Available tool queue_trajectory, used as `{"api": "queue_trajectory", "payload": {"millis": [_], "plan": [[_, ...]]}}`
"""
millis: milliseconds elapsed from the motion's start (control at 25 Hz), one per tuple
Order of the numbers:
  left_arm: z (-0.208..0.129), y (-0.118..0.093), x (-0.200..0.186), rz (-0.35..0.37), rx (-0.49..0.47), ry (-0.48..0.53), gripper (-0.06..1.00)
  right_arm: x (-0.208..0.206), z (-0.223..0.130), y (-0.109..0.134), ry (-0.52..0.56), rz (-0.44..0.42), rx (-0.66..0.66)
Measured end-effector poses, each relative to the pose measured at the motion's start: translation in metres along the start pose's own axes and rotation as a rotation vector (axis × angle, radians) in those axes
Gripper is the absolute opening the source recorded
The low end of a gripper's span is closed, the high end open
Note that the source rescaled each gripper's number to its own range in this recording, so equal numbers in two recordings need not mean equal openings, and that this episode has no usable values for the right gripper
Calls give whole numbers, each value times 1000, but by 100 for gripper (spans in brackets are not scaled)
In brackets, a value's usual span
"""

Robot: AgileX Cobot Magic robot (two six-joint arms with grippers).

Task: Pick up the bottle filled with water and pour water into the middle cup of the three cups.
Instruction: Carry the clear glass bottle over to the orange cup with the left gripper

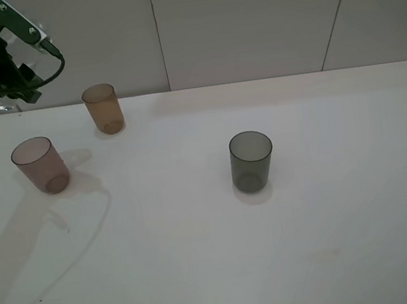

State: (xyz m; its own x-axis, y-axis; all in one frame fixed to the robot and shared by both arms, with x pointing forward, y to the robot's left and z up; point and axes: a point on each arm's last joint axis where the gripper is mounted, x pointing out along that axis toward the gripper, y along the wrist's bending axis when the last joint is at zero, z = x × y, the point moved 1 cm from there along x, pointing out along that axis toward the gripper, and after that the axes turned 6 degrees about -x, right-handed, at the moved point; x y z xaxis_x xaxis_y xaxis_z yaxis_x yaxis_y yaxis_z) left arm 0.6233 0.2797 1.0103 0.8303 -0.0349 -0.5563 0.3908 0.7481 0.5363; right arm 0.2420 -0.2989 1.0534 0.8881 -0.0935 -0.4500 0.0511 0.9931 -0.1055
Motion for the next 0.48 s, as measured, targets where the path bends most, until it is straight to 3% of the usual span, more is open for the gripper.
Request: {"api": "queue_trajectory", "payload": {"millis": [480], "plan": [[-6,8,17,-1,172,64,2,0,0,0,0,0,0]]}}
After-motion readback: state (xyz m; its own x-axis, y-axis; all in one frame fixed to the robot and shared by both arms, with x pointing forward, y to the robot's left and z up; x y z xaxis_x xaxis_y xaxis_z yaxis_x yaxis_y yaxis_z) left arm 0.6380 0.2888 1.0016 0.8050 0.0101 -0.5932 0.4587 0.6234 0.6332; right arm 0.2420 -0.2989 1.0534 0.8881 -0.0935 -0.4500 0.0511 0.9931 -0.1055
